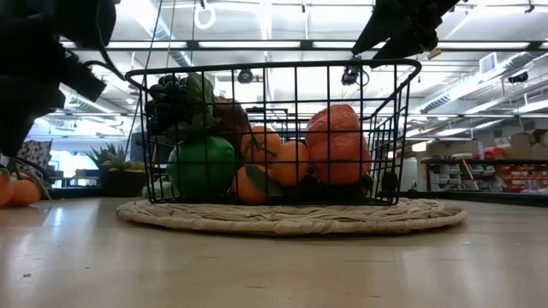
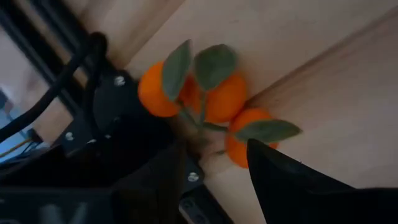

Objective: Build produce basket
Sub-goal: Put the tangerines into the black wire basket

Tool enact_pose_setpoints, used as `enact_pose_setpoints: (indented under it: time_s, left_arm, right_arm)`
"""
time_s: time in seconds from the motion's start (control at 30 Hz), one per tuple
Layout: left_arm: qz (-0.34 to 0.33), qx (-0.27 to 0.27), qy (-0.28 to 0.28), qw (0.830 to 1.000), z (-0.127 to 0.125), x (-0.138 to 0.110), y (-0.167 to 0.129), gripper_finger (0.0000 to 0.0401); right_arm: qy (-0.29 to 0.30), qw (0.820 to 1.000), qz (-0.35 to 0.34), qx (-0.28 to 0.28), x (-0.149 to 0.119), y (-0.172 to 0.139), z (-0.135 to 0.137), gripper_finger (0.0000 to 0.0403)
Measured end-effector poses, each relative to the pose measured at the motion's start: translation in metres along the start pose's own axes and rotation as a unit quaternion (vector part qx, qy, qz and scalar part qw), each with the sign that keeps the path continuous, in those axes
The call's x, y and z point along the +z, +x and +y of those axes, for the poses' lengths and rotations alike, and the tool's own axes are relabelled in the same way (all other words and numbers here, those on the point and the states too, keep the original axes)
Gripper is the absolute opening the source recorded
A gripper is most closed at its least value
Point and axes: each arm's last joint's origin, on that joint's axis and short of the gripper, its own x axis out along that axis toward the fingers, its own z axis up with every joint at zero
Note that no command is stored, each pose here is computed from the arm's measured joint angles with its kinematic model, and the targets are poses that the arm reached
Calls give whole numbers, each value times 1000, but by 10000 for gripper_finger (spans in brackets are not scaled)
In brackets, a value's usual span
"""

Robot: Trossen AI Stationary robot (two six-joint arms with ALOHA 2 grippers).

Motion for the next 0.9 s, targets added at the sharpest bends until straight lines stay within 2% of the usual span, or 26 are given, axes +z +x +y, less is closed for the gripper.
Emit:
enact_pose_setpoints:
  time_s: [0.37,0.63,0.9]
  left_arm:
    - [-20,5,-2,1000,0,1,3,177]
    - [-19,28,-16,999,5,0,16,176]
    - [-24,18,-7,1000,3,1,15,172]
  right_arm:
    - [1,1000,-2,-5,1,1,-1,349]
    - [2,1000,-2,-5,1,1,-1,349]
    - [3,1000,-3,-4,1,1,-1,349]
